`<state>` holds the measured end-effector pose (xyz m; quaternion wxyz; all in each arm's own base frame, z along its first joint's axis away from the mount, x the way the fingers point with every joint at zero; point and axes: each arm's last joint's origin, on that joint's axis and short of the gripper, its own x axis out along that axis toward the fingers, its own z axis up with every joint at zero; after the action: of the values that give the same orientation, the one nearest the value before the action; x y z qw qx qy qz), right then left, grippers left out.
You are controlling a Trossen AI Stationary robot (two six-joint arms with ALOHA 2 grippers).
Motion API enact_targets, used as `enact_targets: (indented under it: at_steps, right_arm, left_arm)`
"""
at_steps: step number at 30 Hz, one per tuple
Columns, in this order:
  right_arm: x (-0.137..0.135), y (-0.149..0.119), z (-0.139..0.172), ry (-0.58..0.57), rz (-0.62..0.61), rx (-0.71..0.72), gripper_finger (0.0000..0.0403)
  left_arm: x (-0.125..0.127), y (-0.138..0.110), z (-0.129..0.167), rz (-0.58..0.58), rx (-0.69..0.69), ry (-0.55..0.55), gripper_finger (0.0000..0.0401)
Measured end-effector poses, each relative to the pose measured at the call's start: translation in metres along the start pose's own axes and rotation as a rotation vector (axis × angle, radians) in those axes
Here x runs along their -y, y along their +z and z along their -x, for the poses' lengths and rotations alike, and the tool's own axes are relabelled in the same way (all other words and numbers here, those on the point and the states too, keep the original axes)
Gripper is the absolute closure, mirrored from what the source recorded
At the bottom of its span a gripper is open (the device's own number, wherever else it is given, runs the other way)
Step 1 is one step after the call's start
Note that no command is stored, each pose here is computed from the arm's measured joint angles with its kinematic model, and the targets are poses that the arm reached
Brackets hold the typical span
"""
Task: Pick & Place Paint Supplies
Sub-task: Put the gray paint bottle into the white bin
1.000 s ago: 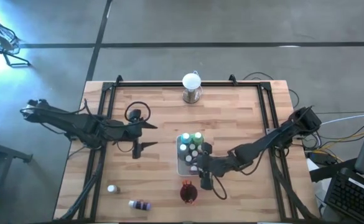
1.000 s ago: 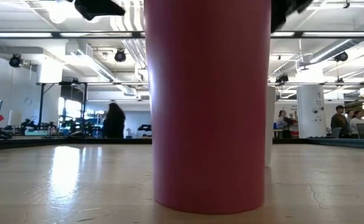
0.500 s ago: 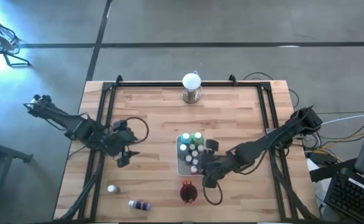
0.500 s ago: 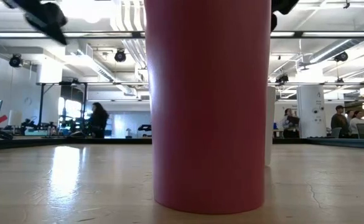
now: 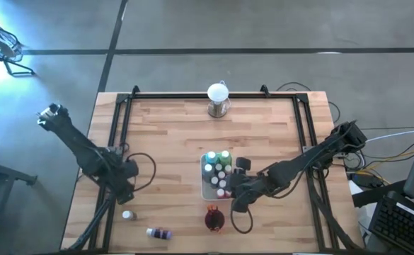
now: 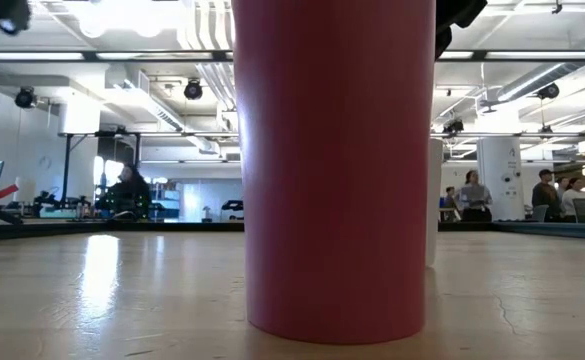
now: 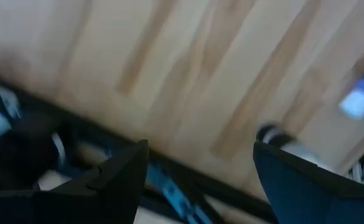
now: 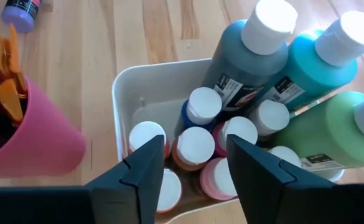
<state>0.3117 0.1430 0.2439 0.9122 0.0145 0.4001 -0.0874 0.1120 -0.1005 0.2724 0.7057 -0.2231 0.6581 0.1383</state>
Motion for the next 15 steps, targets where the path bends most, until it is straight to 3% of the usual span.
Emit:
enact_targets:
  at_steps: [8,15]
  right_arm:
    - [0.0,0.0,0.0,-0.001,0.012,-0.001,0.0215]
    - [0.0,0.0,0.0,-0.006,0.03,0.002,0.022]
  left_arm:
    - [0.012,-0.021,-0.009,0.077,-0.214,0.05,0.0108]
    - [0.022,-0.034,-0.012,0.059,-0.222,0.025,0.0108]
